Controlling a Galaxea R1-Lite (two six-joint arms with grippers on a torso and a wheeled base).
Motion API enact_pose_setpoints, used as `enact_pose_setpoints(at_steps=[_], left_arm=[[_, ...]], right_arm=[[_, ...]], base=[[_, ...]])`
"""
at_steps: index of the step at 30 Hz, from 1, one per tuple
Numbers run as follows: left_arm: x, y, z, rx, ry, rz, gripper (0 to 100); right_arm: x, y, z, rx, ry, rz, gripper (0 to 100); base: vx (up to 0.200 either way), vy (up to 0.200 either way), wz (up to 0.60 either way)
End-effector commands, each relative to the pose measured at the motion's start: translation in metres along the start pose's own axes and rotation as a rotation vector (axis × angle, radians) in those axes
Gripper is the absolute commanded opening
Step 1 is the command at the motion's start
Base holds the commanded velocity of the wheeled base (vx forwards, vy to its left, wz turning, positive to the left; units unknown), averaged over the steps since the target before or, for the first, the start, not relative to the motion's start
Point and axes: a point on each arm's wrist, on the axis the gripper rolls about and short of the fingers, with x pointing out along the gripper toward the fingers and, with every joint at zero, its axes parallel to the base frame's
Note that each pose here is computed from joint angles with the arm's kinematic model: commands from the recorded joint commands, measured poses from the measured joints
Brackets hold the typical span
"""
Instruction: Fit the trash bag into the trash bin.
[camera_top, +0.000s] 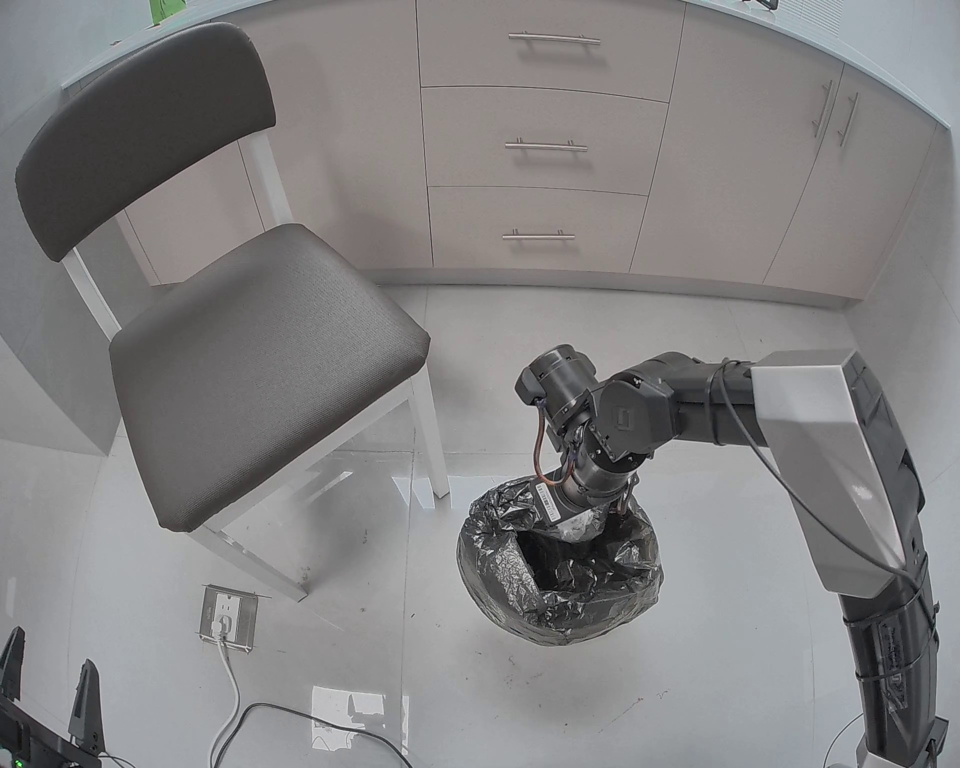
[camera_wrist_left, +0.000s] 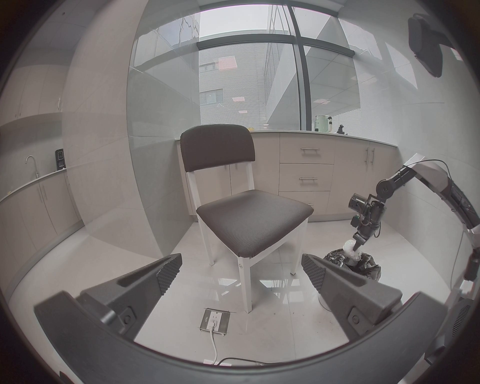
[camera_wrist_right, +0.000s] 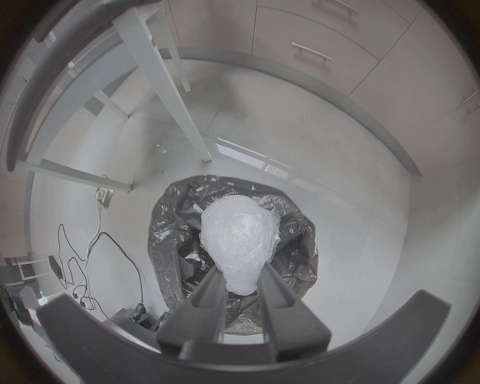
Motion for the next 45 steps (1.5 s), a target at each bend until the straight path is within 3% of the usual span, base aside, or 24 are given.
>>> enact_pose_setpoints(at_steps=[1,19,20,45], left_arm=[[0.0,0.0,-0.004,0.0,0.0,0.0,100],[0.0,0.0,-0.003,-0.002,-0.001,0.0,100],[0.0,0.0,-0.004,-0.002,0.0,0.0,100],[0.0,0.0,-0.003,-0.003,-0.001,0.0,100]], right_arm=[[0.021,0.009,-0.01,-0.015,0.046,-0.003,0],[0.031,0.019,-0.017,-0.039,0.075,0.001,0],[0.031,0.02,-0.017,-0.04,0.074,0.001,100],[0.031,0.025,-0.017,-0.041,0.064,0.005,100]], base=[[0.0,0.0,0.0],[0.0,0.0,0.0],[0.0,0.0,0.0],[0.0,0.0,0.0]])
